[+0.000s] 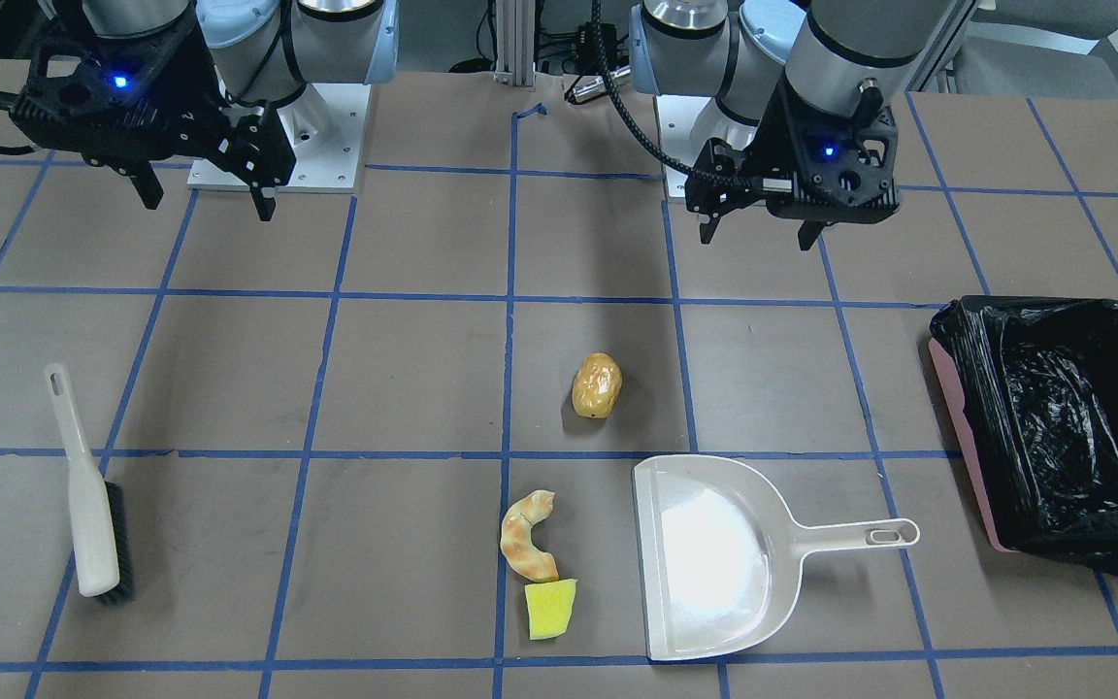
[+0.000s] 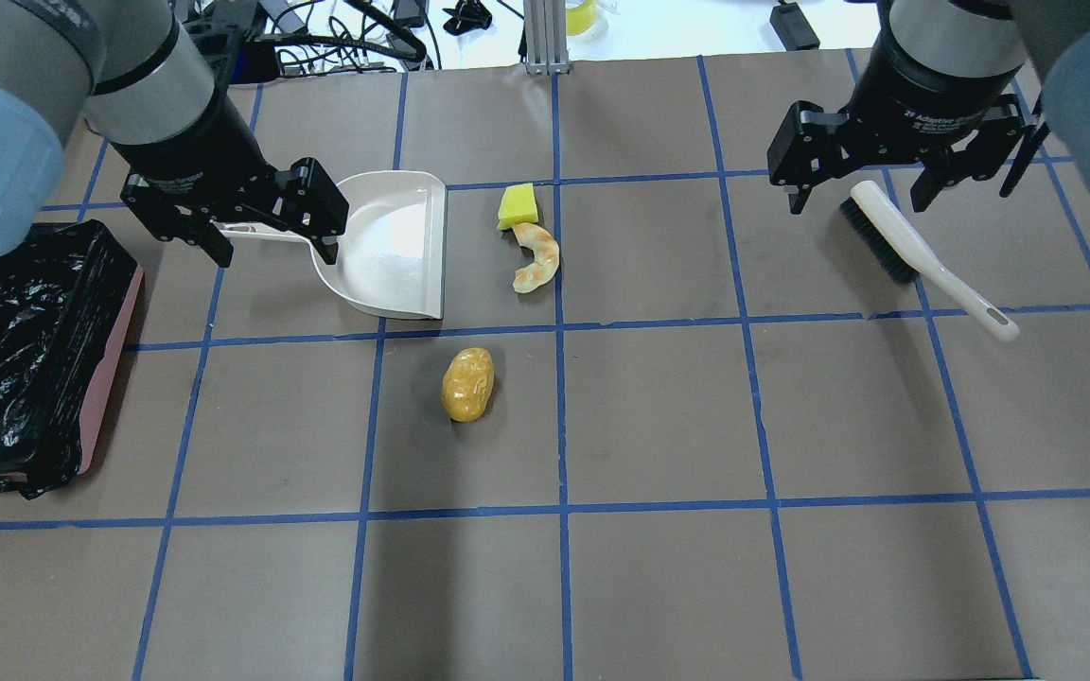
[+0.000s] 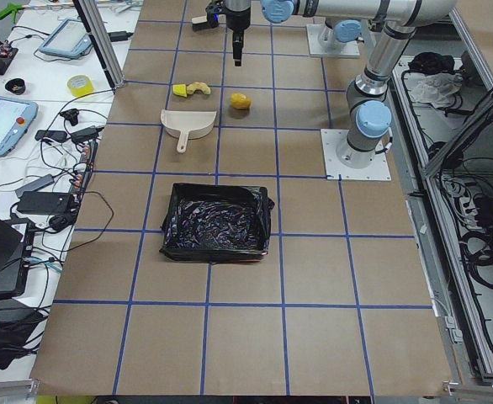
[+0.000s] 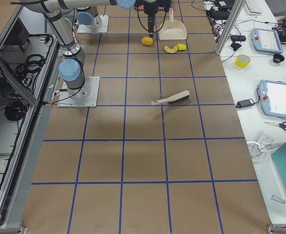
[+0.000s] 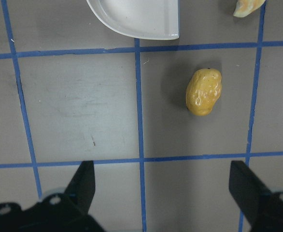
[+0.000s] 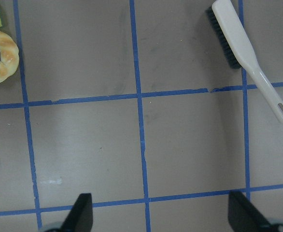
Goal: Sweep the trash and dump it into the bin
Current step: 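Grasp the white dustpan with the left gripper while the right grasps the brush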
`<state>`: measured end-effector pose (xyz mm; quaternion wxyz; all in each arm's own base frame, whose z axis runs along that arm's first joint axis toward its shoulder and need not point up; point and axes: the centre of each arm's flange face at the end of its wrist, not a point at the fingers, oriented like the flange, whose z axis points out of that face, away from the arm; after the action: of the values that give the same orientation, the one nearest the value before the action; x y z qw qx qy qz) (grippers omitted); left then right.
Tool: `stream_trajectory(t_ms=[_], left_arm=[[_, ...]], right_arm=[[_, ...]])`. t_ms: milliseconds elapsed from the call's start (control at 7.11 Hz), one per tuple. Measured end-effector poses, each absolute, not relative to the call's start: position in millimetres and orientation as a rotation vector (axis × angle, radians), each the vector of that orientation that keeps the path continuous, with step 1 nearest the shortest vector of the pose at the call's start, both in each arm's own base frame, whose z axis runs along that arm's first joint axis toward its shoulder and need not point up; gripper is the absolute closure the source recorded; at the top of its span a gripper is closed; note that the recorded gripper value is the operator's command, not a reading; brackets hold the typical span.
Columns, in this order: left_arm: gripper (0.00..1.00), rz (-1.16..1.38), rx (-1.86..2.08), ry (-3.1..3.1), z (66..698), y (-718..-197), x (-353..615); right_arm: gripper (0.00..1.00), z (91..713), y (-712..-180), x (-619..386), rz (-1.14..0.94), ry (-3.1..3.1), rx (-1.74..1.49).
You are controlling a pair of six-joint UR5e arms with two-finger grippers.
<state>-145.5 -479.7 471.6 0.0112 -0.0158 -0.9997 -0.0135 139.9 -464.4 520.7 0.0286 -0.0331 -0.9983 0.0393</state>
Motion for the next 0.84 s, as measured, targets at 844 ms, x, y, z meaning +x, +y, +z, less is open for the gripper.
stream_trajectory(t_ms=[844], left_arm=[[0.00,0.116,-1.234,-2.981,346,-596,-76]], right_arm=[[0.00,498,-512,11,0.117,-3.015,0.450]])
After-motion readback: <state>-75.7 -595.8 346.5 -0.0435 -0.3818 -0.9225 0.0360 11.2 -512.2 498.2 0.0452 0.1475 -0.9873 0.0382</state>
